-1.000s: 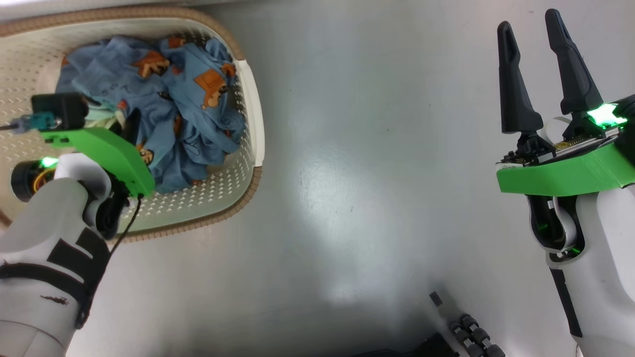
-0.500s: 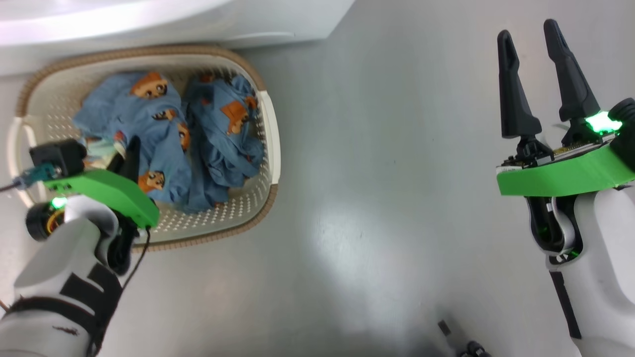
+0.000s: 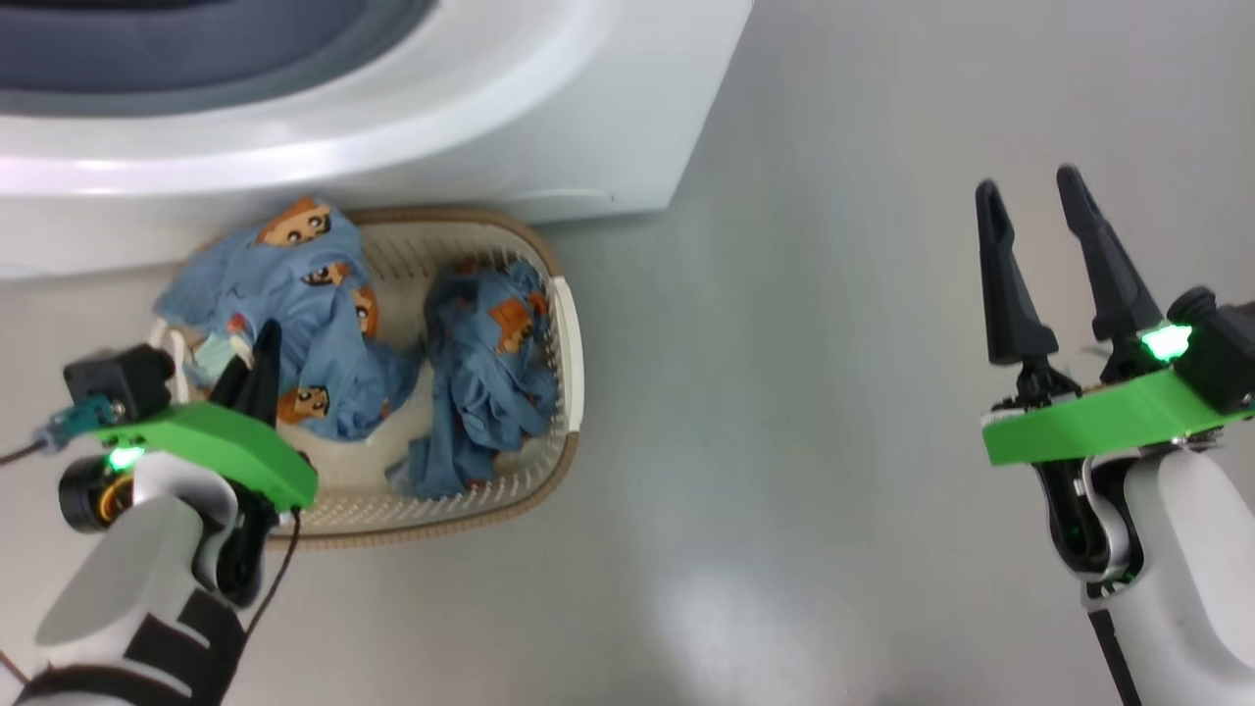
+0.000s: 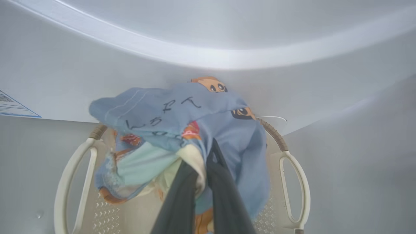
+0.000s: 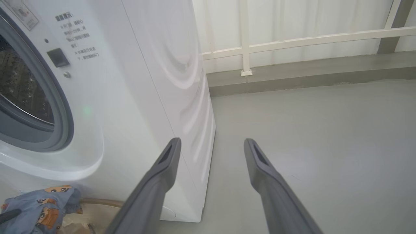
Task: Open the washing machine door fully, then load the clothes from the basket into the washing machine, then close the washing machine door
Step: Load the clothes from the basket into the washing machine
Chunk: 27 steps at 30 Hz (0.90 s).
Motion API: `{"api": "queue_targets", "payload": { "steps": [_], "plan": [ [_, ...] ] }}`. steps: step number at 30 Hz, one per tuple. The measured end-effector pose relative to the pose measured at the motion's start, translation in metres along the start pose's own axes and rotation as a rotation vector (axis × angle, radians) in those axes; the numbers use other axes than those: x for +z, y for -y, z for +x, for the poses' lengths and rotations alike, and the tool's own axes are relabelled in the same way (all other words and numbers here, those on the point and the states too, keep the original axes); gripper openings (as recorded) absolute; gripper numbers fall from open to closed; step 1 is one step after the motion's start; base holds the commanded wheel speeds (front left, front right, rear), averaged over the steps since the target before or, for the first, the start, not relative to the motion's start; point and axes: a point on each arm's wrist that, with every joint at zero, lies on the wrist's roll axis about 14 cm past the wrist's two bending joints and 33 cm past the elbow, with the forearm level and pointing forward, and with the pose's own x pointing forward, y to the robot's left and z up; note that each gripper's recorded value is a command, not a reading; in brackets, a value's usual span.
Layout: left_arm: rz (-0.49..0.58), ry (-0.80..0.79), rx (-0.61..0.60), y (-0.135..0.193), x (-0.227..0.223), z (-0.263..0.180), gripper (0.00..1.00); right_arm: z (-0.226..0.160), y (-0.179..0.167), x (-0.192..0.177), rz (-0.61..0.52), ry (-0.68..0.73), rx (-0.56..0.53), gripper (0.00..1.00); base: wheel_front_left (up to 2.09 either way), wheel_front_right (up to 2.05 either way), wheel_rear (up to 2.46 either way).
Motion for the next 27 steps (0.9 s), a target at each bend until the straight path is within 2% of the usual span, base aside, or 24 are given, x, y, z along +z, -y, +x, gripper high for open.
{"api": "queue_targets", "payload": {
  "steps": [10, 27],
  "plan": [
    [0.047, 0.155, -0.019, 0.011, 0.039, -0.050, 0.00, -0.032, -0.005, 0.031, 0.003, 0.042, -0.003, 1.00, 0.00, 0.00, 0.00],
    [0.102, 0.381, -0.060, 0.038, 0.072, -0.137, 0.00, -0.093, -0.008, 0.059, 0.007, 0.089, -0.018, 1.00, 0.00, 0.00, 0.00]
  ]
}}
